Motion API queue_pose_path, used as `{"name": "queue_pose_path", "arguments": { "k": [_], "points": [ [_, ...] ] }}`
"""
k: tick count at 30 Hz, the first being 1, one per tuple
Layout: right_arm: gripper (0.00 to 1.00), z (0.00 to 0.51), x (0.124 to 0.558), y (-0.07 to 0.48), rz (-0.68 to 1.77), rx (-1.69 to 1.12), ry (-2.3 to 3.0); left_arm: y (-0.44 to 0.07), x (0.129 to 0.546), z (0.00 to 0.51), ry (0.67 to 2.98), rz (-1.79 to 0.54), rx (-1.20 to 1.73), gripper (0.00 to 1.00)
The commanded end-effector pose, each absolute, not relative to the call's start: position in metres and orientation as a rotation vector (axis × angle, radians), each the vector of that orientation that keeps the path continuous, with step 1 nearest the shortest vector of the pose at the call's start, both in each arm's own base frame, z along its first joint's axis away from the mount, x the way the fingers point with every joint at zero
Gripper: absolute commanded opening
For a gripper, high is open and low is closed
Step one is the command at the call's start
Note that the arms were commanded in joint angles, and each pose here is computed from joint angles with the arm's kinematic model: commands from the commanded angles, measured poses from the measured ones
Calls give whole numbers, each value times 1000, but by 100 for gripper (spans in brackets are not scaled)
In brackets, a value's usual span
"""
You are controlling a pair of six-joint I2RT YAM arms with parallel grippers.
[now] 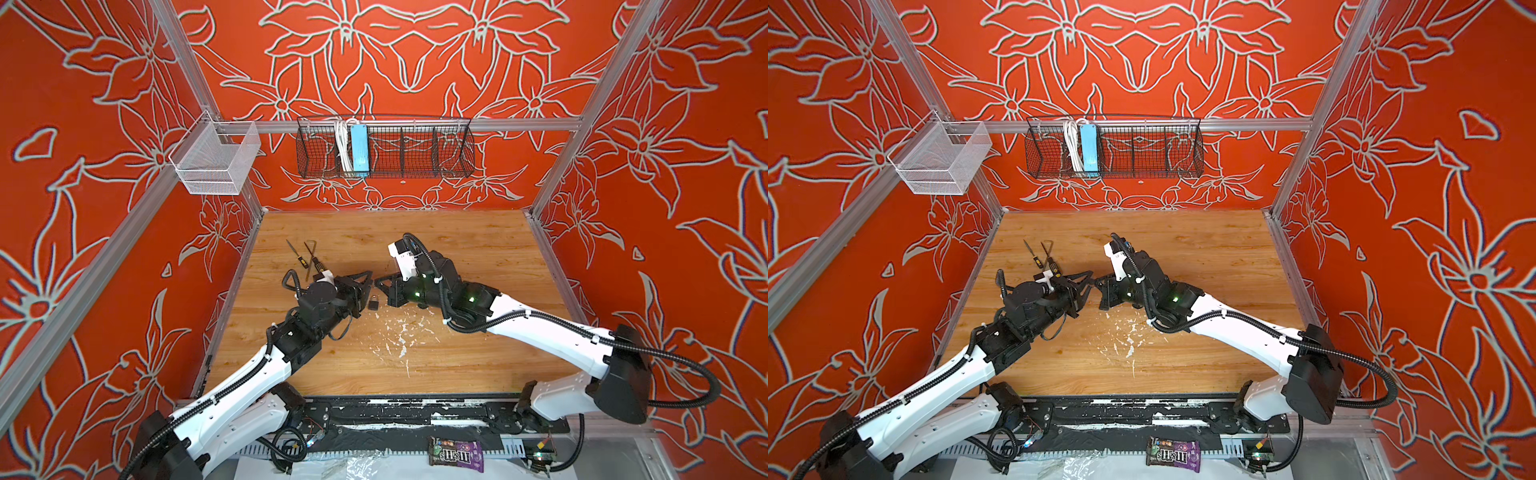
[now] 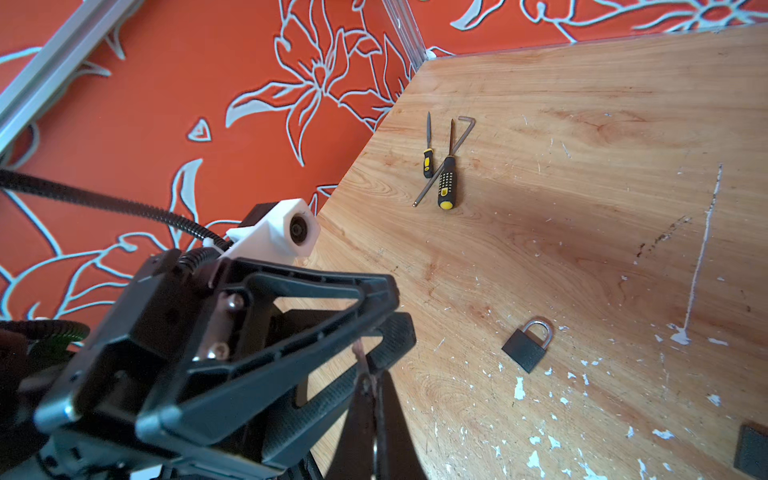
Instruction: Unlock with the key
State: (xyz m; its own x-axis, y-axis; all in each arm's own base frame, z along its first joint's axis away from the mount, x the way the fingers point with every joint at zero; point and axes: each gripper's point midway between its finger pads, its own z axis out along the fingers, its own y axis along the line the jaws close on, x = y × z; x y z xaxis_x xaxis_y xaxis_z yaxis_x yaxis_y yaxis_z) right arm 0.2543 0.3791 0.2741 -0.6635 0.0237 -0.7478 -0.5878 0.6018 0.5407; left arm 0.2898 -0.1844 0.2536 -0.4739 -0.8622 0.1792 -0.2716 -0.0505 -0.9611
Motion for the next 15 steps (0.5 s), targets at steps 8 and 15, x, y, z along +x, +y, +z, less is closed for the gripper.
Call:
{"name": "queue_pose_path", "arguments": {
  "k": [8, 15],
  "points": [
    [0, 286, 255, 371, 1015, -441, 2041, -190, 290, 252, 1768, -1547, -1206, 4],
    [1, 287, 253, 366, 980, -469, 2037, -185, 290, 257, 1772, -1501, -1157, 0]
  ]
}}
